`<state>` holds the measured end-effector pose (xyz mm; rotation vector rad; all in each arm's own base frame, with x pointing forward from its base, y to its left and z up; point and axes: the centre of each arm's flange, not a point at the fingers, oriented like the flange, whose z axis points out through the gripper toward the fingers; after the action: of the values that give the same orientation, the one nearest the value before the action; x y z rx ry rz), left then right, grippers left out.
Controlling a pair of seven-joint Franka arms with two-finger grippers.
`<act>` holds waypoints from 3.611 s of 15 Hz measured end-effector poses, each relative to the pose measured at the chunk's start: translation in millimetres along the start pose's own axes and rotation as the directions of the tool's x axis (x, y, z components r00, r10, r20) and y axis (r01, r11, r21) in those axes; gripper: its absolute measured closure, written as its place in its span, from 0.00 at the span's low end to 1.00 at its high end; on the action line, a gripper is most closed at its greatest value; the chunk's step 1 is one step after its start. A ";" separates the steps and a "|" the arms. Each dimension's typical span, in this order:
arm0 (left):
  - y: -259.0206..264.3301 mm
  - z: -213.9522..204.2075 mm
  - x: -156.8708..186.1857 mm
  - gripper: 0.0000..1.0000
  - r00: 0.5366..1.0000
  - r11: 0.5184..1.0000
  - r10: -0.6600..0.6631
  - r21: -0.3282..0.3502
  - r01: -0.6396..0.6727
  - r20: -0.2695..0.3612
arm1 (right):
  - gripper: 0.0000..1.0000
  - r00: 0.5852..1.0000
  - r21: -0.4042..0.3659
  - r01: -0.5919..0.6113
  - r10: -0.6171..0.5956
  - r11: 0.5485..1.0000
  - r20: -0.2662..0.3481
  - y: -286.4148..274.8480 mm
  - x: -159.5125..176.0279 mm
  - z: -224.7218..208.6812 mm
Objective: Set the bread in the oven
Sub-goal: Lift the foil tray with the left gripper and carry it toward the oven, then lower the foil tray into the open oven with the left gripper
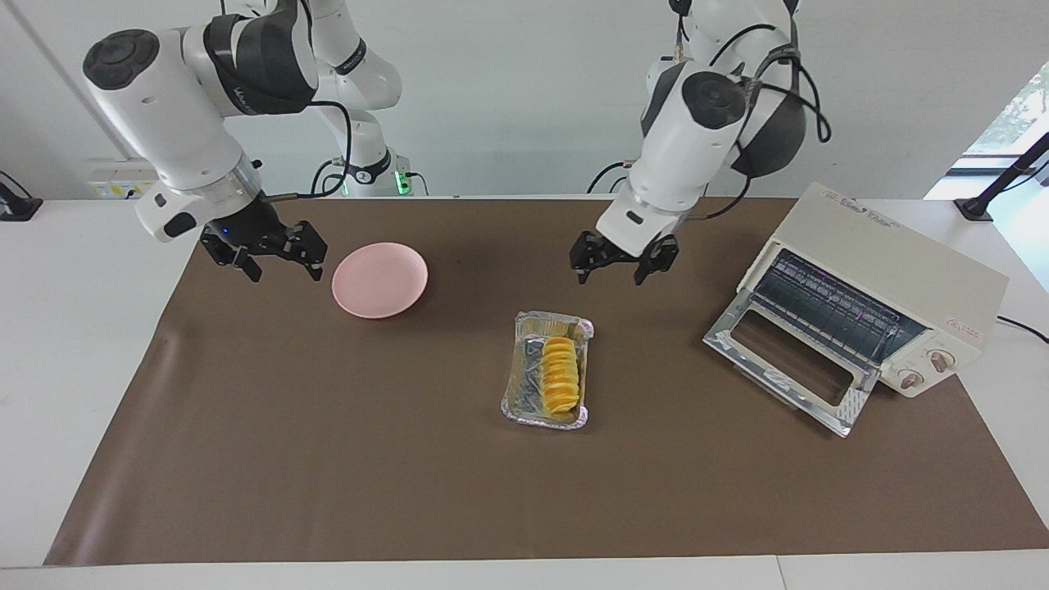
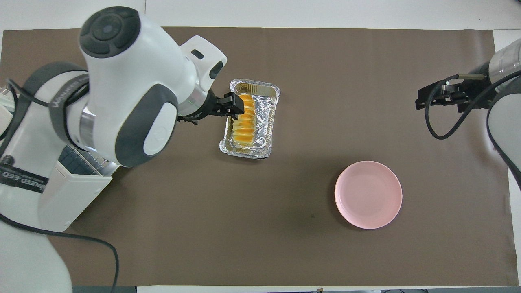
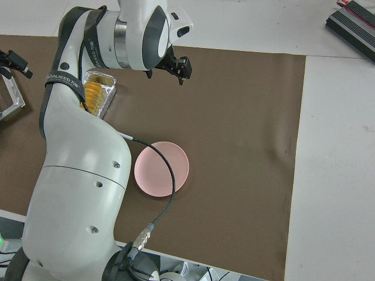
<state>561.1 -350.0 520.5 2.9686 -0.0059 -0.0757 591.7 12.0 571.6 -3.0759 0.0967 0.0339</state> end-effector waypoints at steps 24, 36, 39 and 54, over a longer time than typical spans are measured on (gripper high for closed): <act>102.0 214.2 -6.8 0.30 0.989 0.988 -0.145 0.049 0.144 0.029 | 0.00 0.998 -0.059 0.017 -0.013 0.998 0.066 9.2 -39.0 0.5; 73.1 209.8 12.5 0.98 0.977 0.973 -0.212 0.103 0.208 0.029 | 0.00 0.998 -0.059 0.017 -0.013 0.998 0.066 9.2 -39.0 0.4; 50.5 176.6 34.1 0.98 0.963 0.954 -0.267 0.145 0.262 0.019 | 0.00 0.998 -0.059 0.017 -0.013 0.998 0.066 9.2 -39.0 0.4; -210.3 75.8 129.0 0.98 0.662 0.619 -0.745 0.284 0.733 -0.085 | 0.00 0.998 -0.059 0.017 -0.013 0.998 0.066 9.2 -39.0 0.4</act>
<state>685.9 -156.8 403.5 3.0128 1.3315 -0.2592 552.2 5.3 571.6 -3.1309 0.0699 0.1387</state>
